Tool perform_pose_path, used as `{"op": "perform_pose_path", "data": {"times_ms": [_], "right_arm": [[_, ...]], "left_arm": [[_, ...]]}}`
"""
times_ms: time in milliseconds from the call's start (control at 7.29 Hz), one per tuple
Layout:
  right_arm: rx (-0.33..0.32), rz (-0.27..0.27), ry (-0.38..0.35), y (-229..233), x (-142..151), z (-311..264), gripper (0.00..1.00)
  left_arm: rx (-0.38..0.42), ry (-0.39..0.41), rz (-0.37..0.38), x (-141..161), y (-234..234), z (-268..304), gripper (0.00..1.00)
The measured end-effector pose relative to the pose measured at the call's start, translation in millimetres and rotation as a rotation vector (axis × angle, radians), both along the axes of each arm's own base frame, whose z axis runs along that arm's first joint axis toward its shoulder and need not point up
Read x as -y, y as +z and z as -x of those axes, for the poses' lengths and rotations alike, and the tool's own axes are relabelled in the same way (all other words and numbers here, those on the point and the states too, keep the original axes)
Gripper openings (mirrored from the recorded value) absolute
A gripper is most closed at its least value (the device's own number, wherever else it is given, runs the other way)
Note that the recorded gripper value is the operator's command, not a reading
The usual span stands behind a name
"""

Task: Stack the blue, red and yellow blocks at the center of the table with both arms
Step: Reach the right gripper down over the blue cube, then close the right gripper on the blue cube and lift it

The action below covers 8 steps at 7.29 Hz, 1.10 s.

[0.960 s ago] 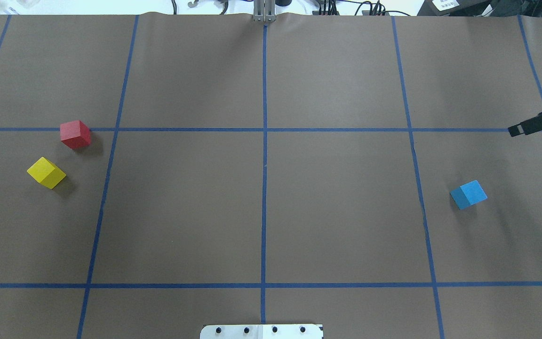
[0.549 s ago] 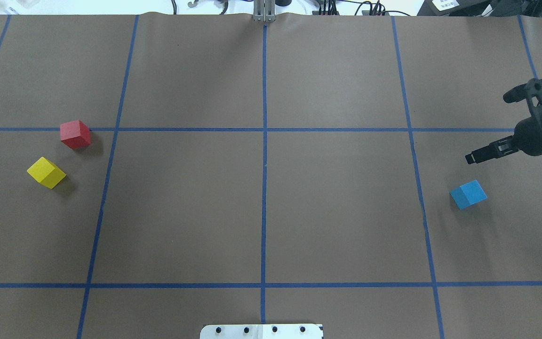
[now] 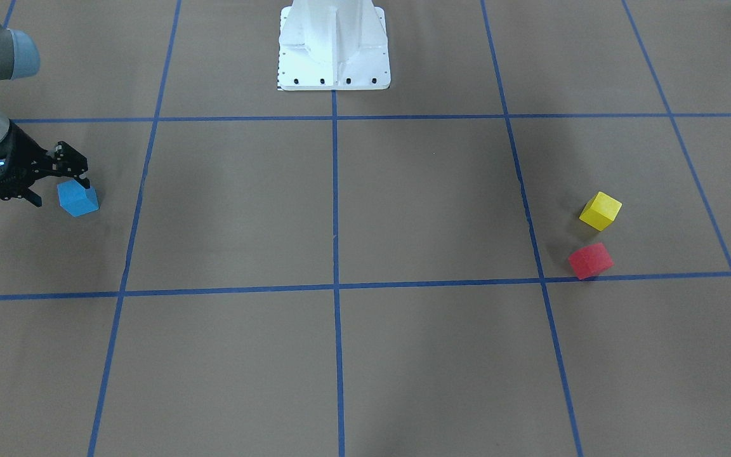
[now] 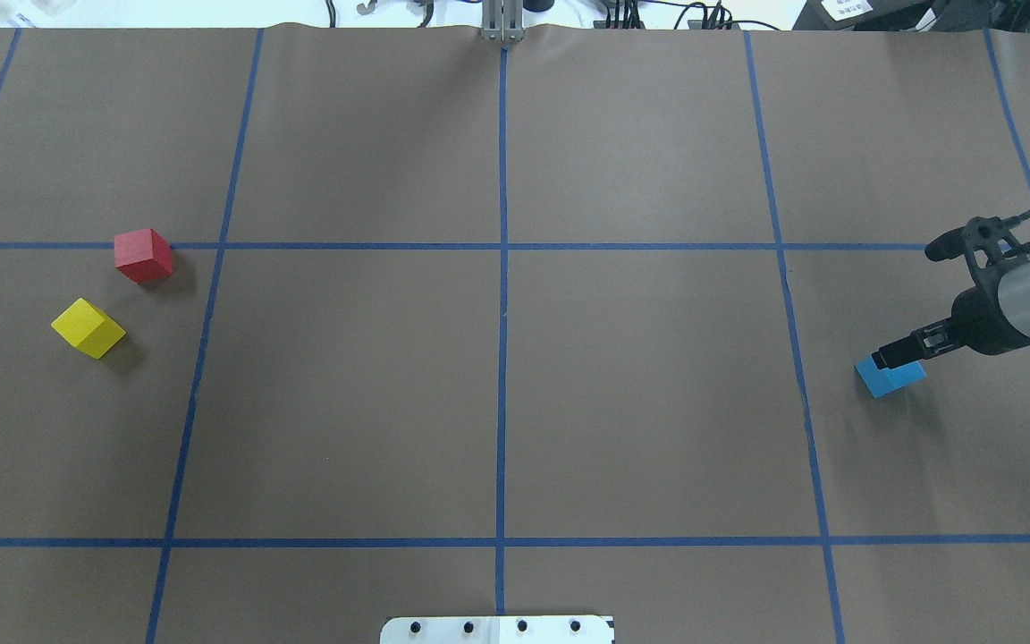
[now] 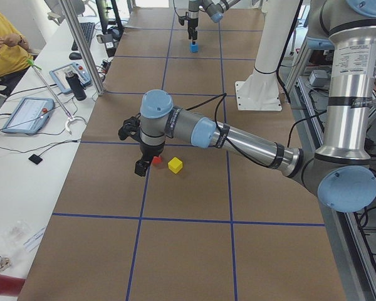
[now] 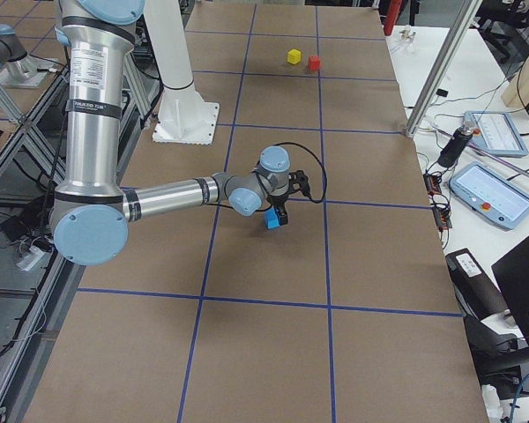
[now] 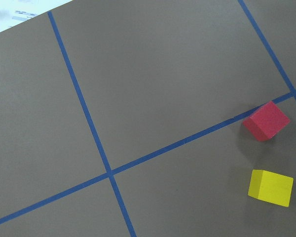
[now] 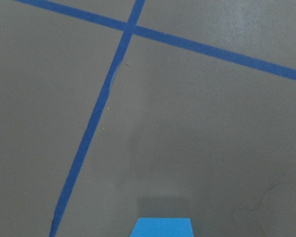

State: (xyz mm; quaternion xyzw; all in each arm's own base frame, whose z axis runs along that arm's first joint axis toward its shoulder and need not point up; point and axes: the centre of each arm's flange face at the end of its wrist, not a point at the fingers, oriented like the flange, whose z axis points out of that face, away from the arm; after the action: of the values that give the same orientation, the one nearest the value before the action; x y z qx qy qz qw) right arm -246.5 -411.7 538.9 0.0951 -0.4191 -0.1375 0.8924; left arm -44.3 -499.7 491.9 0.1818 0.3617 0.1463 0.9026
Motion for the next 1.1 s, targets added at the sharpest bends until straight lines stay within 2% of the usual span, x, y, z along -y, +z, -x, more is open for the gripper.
{"op": "perform_pose_path", "data": {"times_ms": [274, 412, 549, 686, 823, 960, 1097], "right_arm": [[-0.009, 0.028, -0.013, 7.3, -8.6, 9.9, 0.98], [-0.012, 0.034, -0.020, 9.6, -11.3, 14.5, 0.92], [-0.015, 0.037, -0.028, 11.1, -13.1, 18.6, 0.76], [-0.020, 0.041, -0.032, 14.1, -13.8, 21.7, 0.46], [-0.028, 0.043, -0.031, 17.6, -13.3, 23.4, 0.08], [-0.035, 0.038, -0.025, 18.5, -11.8, 24.3, 0.00], [-0.033, 0.030, -0.023, 15.5, -9.3, 26.3, 0.00]], "left_arm": [[0.000, 0.000, -0.008, 0.6, -0.2, 0.0, 1.00], [0.000, 0.000, -0.011, 0.8, 0.4, 0.0, 1.00], [-0.001, 0.000, -0.011, 0.9, 1.3, -0.1, 1.00], [-0.001, 0.000, -0.011, 1.0, 1.5, 0.0, 1.00], [0.000, 0.000, -0.010, 0.7, 2.2, 0.0, 1.00], [0.000, 0.000, -0.009, 0.1, 3.0, 0.0, 1.00], [0.000, 0.000, -0.007, -0.6, 3.7, 0.0, 1.00]]}}
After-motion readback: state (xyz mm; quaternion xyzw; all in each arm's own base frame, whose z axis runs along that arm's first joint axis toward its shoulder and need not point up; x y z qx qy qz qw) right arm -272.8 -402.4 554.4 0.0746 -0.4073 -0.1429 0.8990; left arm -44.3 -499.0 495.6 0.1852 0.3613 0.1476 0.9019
